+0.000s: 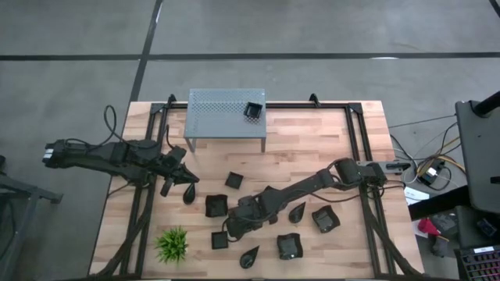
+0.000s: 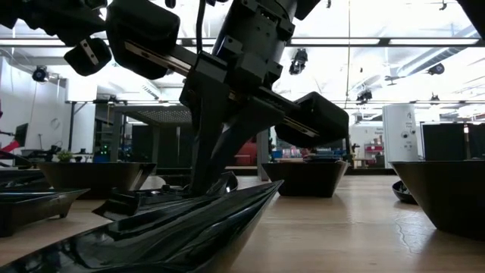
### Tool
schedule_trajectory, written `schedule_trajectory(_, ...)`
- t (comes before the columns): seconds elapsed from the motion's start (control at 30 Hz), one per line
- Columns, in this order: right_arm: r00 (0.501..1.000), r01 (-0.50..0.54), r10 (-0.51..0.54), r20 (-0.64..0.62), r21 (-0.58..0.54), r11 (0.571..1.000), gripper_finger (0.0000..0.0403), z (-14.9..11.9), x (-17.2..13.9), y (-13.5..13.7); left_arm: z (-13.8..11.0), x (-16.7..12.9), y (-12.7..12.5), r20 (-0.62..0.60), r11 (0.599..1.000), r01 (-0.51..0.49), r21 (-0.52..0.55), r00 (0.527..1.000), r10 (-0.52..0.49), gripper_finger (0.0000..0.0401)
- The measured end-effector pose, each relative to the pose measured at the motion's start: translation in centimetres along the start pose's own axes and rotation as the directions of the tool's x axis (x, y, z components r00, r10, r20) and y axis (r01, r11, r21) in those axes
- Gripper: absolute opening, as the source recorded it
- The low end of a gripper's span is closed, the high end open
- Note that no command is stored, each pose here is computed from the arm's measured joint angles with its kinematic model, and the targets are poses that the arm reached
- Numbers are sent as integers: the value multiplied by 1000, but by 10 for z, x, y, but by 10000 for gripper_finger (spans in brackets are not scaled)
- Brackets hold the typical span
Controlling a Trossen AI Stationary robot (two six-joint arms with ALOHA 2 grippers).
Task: Pick & Place Mini shaped plates
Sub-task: Stack the square plate on top of the other square plates on the shelf
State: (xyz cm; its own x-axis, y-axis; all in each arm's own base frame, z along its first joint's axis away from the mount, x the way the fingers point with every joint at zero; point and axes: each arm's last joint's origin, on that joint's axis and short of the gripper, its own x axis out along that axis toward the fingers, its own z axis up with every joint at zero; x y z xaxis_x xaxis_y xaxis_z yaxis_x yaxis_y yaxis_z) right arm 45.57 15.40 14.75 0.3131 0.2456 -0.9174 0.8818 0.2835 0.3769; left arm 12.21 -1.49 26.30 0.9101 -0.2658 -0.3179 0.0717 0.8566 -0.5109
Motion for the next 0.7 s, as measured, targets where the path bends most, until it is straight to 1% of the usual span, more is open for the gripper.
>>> schedule_trajectory(0.7, 998, -54, 54, 7, -59, 997, 8, -2, -13, 11, 0, 0, 0, -4, 1000, 7, -8, 1000, -7, 0)
